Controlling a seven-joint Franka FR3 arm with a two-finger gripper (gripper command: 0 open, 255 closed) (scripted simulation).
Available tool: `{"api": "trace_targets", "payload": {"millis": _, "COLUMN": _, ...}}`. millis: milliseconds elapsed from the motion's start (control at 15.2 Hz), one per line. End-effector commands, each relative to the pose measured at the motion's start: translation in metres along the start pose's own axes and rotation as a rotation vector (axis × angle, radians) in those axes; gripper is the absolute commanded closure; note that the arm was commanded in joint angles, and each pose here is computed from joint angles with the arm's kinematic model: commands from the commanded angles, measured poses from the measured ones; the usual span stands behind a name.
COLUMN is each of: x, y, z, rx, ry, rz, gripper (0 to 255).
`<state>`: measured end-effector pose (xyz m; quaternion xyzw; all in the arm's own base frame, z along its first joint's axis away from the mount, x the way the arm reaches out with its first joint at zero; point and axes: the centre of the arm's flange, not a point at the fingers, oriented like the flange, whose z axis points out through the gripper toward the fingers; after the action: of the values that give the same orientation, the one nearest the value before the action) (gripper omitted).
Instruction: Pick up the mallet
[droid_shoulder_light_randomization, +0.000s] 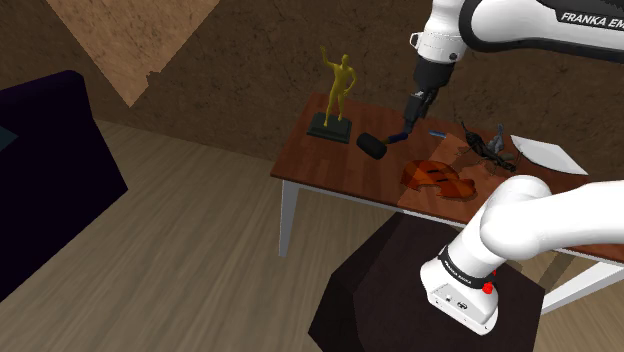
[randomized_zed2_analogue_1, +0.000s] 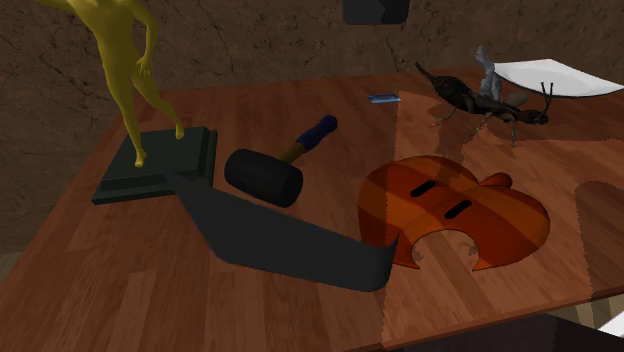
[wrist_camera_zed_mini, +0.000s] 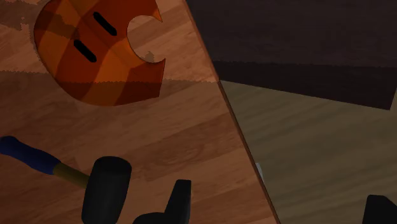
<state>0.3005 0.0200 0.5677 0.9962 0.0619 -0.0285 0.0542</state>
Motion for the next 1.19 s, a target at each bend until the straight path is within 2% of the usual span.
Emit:
{"api": "trace_targets", "payload": {"millis": 0, "x": 0.0, "y": 0.0, "z": 0.0, "rx": 0.0, "ry": 0.0, "rz": 0.0, "gripper": 0}}
{"api": "trace_targets", "payload": {"millis": 528, "x": -0.015, "y": 0.091, "z": 0.058, "rx": 0.018, "ry": 0.032, "rz": -0.275, "gripper": 0}}
{"api": "trace_targets", "payload": {"millis": 1122, "x": 0.001, "y": 0.191, "z": 0.126, "rx": 0.038, "ry": 0.068, "rz": -0.584, "gripper": 0}}
